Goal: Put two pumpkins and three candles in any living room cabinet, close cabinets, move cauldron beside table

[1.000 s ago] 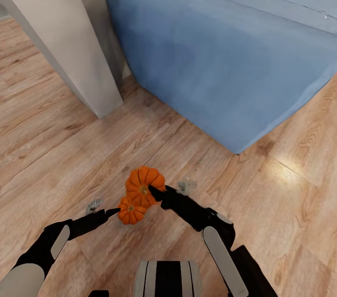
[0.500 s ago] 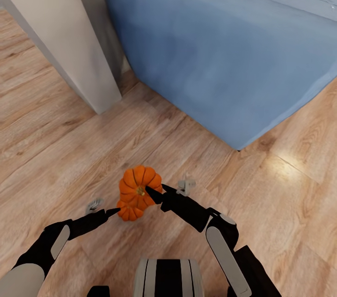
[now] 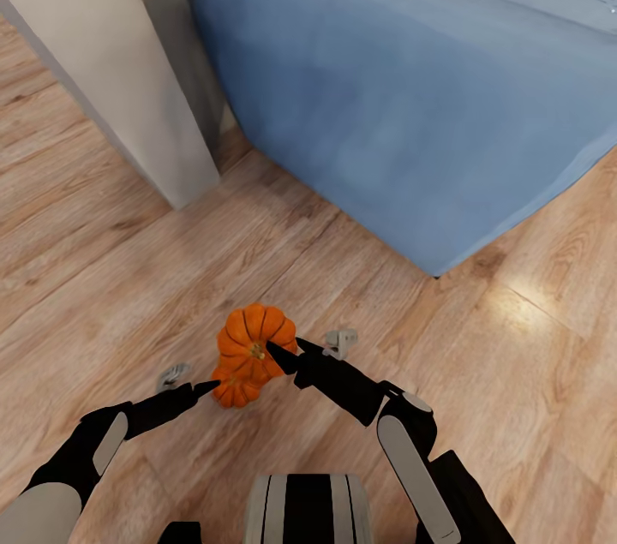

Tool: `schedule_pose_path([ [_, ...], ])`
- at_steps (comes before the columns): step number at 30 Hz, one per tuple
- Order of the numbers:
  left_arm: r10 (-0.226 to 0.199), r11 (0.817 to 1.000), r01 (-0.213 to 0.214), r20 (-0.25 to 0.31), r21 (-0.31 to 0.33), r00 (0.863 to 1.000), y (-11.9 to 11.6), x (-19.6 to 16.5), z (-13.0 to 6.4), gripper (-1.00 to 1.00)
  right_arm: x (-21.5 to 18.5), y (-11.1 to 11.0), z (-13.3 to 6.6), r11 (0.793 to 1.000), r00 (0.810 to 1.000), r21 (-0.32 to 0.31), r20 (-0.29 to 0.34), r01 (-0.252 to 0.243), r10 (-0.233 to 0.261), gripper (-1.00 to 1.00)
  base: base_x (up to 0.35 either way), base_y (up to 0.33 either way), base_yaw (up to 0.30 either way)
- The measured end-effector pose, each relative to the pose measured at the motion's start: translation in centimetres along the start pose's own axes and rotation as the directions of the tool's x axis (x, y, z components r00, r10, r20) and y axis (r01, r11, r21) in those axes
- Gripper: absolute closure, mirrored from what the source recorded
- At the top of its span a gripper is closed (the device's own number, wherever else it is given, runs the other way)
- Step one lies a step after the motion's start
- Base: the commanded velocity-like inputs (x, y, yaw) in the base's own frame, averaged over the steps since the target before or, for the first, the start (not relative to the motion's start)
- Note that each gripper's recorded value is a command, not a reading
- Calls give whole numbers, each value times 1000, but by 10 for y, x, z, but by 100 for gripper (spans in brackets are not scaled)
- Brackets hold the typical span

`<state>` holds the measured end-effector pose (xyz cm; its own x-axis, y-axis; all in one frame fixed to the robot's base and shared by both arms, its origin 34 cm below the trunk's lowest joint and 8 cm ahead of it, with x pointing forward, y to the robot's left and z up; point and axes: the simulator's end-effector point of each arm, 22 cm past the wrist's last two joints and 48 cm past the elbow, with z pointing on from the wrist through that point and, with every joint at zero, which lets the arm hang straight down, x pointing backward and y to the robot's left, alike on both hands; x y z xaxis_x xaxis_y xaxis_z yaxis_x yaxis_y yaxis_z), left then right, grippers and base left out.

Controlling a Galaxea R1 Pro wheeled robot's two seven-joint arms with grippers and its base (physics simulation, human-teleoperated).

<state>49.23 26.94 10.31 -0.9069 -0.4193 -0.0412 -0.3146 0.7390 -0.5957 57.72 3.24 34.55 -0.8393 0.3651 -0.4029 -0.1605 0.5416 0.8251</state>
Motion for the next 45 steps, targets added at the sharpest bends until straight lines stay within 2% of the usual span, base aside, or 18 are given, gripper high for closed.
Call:
schedule_pose_path([
  [16, 1, 1000, -1, 3, 3, 1000, 0, -1, 0, -100, 0, -1, 0, 1000, 1000, 2, 0, -1, 1, 100, 70, -18, 0],
  [45, -27, 999, 27, -36, -19, 999, 20, 19, 12, -100, 19, -22, 6, 999, 999, 25, -29, -39, 40, 100, 0, 0, 0],
])
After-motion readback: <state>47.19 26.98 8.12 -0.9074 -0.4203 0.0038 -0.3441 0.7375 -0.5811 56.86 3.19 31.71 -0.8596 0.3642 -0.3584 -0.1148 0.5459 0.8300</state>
